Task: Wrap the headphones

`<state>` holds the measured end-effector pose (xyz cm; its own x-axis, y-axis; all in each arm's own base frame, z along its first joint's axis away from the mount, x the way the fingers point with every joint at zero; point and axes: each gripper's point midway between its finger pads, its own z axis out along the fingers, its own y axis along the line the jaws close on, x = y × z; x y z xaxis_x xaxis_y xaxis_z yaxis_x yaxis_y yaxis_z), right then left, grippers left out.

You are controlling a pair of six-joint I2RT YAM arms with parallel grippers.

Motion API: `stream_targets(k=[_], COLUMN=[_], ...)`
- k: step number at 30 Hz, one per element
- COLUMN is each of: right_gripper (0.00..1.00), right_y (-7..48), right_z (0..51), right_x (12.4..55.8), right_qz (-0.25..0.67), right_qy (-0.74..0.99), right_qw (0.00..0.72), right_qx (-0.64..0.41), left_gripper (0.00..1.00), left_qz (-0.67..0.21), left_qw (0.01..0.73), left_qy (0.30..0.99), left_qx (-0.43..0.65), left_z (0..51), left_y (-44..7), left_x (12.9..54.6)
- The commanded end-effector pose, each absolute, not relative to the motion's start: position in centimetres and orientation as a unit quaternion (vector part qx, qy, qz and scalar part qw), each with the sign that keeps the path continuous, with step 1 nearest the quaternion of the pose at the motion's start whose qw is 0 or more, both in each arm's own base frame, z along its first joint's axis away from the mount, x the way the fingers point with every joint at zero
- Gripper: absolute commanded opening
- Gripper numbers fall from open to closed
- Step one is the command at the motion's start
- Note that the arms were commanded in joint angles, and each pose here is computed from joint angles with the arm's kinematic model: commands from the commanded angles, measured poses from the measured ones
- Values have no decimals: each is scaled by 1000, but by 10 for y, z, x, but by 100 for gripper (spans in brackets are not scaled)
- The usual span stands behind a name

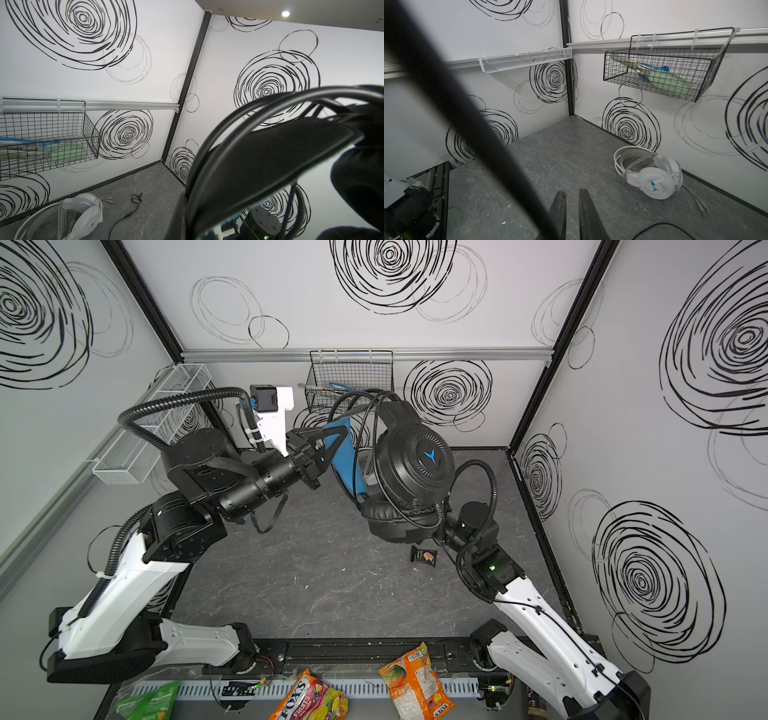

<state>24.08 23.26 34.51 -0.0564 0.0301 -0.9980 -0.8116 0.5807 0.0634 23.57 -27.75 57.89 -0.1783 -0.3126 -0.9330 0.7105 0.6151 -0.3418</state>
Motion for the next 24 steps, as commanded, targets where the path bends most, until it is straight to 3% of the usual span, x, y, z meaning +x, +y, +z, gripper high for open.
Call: stream_targets(k=[1,13,24], right_gripper=[14,3,7], right_y=[239,252,262], right_z=[346,313,280], right_x=[232,213,195], right_qz=[366,400,419], right_qy=[631,645,660], right_qw=[609,566,527], right_qx=[-310,-322,-334], left_gripper=[0,0,0], left_qz=[-461,-486,-482], left_qw=[659,665,677], left_qy=[587,566,555], left_qx=[97,47,34], left_z=[623,632,645], left_y=[-257,-227,-215], left_x=[235,252,250])
